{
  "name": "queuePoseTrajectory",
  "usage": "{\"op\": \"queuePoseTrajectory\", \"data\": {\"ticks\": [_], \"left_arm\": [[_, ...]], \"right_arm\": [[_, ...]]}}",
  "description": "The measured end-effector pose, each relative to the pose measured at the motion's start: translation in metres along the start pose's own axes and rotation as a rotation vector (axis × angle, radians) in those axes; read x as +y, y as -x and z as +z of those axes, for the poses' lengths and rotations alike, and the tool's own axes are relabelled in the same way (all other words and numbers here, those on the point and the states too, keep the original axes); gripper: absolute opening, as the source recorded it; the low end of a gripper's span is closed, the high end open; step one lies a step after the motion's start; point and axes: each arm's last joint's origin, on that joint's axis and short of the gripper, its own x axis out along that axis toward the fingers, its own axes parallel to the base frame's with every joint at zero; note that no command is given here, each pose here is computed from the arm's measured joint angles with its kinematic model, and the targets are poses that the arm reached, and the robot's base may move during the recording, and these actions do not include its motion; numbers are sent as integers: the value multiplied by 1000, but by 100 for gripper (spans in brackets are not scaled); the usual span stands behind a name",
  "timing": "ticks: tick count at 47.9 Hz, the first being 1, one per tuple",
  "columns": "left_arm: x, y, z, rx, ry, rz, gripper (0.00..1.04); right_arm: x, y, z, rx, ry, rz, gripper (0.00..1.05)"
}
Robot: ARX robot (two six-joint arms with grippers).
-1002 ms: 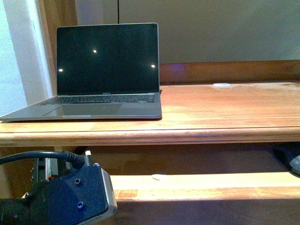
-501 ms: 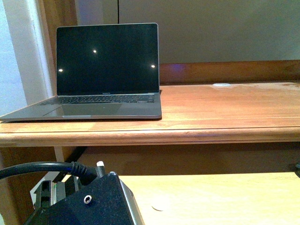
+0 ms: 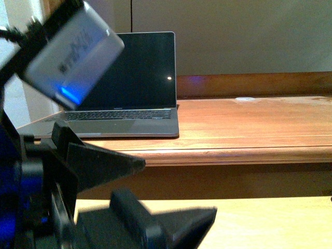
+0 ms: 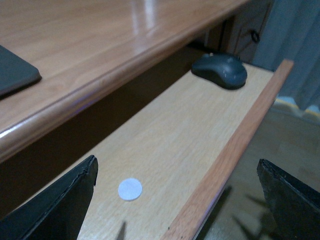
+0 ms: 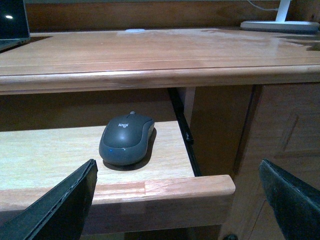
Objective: Place mouse
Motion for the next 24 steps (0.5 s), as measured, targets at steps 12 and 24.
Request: {"op": "queuePoseTrajectory", "data": {"ticks": [12,24], "left_arm": [[2,17,22,-74,68,254,97],[-2,71,34,-85,19,850,97]], "right_arm": [[0,0,0,0,0,0,97],[0,0,0,0,0,0,97]]}}
